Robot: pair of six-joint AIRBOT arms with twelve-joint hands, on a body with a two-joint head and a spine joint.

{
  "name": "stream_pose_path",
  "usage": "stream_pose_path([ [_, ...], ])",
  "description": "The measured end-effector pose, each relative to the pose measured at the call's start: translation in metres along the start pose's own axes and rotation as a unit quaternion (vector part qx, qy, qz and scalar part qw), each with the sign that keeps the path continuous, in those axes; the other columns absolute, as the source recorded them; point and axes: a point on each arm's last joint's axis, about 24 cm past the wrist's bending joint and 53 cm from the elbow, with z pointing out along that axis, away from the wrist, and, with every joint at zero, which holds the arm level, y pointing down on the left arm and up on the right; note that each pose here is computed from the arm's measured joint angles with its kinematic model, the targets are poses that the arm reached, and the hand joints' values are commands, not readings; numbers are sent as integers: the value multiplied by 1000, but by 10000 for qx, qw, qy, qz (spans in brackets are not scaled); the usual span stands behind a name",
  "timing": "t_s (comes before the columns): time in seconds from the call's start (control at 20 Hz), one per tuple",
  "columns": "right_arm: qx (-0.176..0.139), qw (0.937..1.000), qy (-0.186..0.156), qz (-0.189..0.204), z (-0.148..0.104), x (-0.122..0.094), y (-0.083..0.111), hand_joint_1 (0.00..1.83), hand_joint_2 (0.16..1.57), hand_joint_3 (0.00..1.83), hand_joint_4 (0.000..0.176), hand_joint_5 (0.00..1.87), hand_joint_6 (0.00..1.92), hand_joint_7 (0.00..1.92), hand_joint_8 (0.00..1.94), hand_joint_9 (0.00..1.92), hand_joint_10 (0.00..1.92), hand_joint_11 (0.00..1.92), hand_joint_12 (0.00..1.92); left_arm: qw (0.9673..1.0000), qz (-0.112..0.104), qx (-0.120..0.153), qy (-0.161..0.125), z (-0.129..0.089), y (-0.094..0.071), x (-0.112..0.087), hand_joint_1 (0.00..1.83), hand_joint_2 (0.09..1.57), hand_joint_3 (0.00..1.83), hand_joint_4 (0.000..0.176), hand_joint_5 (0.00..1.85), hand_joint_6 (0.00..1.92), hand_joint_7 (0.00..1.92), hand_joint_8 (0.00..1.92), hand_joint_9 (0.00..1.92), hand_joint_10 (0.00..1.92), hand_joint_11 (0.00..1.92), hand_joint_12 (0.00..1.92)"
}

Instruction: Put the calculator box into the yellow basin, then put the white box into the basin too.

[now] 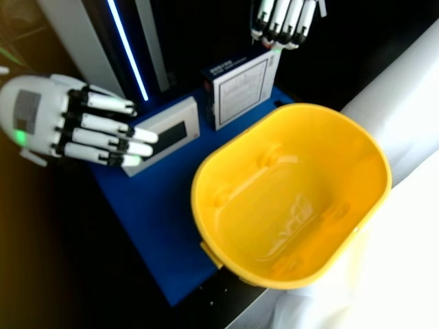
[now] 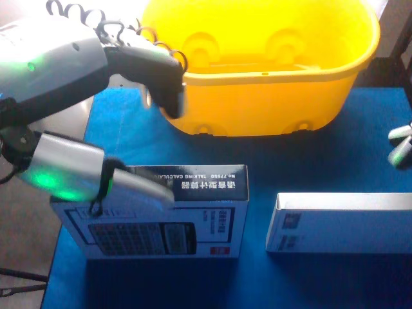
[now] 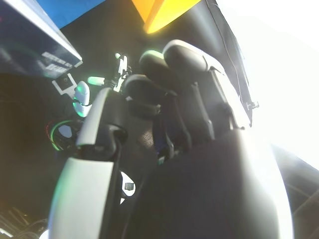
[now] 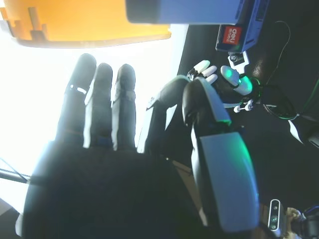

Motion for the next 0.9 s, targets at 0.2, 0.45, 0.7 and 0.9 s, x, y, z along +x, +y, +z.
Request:
stream_pose_path([
  [0.2,33,10000,15,11,0,1,-2,689,827,0,0,629,0,649,0,675,1,356,693,10000,-21,-17,13,0,1,1,678,796,5,0,462,0,428,6,180,574,0,1396],
  [0.45,15,10000,1,19,0,2,-4,698,763,5,0,456,0,430,0,418,0,89,746,9999,-32,-113,120,1,5,7,687,768,0,0,414,5,380,12,235,425,0,1483],
  [0.7,306,9995,-38,3,0,1,-28,742,761,5,0,466,2,491,12,463,16,0,1182,9975,-280,-432,481,6,30,37,678,802,8,0,413,0,435,14,278,417,0,1462],
  [0.9,690,9975,17,158,0,12,-57,691,791,5,0,493,10,548,33,569,97,42,1411,9914,-556,-827,843,6,58,67,666,815,7,0,441,10,455,12,281,402,0,1467],
])
